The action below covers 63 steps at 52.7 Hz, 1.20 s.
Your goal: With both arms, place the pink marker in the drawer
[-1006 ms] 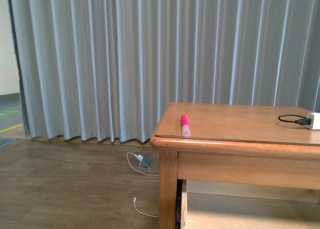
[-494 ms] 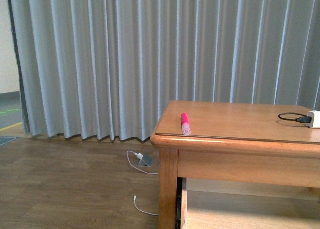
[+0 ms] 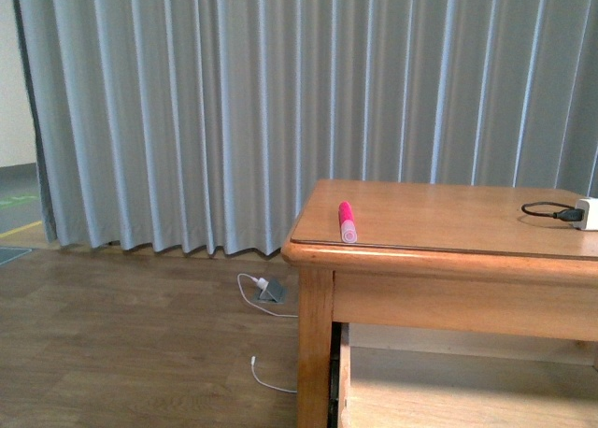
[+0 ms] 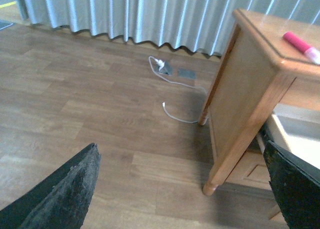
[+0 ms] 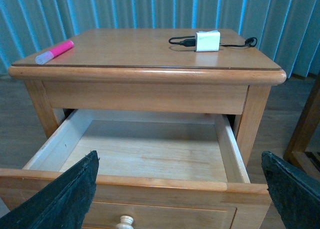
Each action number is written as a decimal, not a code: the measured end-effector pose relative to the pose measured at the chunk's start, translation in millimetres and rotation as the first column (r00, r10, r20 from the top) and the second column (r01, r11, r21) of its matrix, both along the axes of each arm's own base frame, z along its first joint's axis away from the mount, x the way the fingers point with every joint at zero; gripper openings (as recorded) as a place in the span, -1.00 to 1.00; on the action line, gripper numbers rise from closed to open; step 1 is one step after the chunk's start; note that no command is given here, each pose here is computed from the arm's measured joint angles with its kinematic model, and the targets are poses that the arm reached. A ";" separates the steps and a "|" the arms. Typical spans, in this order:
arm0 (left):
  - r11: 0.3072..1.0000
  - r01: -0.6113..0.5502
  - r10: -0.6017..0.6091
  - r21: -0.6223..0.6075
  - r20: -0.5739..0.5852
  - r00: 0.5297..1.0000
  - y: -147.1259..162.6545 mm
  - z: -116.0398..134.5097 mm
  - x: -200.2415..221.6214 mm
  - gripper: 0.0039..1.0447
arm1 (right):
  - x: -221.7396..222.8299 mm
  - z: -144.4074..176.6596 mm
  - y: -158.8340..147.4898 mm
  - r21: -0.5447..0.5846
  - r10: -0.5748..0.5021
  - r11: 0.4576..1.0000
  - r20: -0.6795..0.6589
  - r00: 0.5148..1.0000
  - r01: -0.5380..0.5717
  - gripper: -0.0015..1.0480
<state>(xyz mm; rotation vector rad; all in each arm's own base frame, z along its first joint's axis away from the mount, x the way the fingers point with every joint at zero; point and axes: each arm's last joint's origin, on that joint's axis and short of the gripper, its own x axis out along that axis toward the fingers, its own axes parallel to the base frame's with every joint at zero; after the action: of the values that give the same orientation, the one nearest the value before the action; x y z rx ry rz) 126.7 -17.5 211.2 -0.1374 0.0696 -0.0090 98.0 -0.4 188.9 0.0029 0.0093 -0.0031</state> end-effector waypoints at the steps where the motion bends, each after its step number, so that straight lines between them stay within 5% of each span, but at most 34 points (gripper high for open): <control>1: 1.000 0.008 -0.008 0.003 0.003 1.000 -1.0 4.3 3.2 0.89 | 0.0 0.0 0.0 0.000 0.000 1.000 0.000 1.000 0.000 0.84; 16: 0.976 0.199 -0.198 0.090 -0.021 0.980 -41.7 62.0 90.5 0.89 | 0.0 0.0 0.0 0.000 0.000 1.000 0.000 1.000 0.000 0.84; 33: 0.941 0.320 -0.313 0.113 -0.072 0.947 -117.1 91.2 187.1 0.89 | 0.0 0.0 0.0 0.000 0.000 1.000 0.000 1.000 0.000 0.84; 63: 0.923 0.361 -0.324 0.135 -0.234 0.917 -220.0 74.2 304.7 0.89 | 0.0 0.0 0.0 0.000 0.000 1.000 0.000 1.000 0.000 0.84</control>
<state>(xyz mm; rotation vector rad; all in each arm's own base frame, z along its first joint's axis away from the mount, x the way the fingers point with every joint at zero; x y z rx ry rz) 431.3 -237.6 285.5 0.0535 0.3030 -0.3412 98.0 -0.3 188.9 0.0033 0.0093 -0.0027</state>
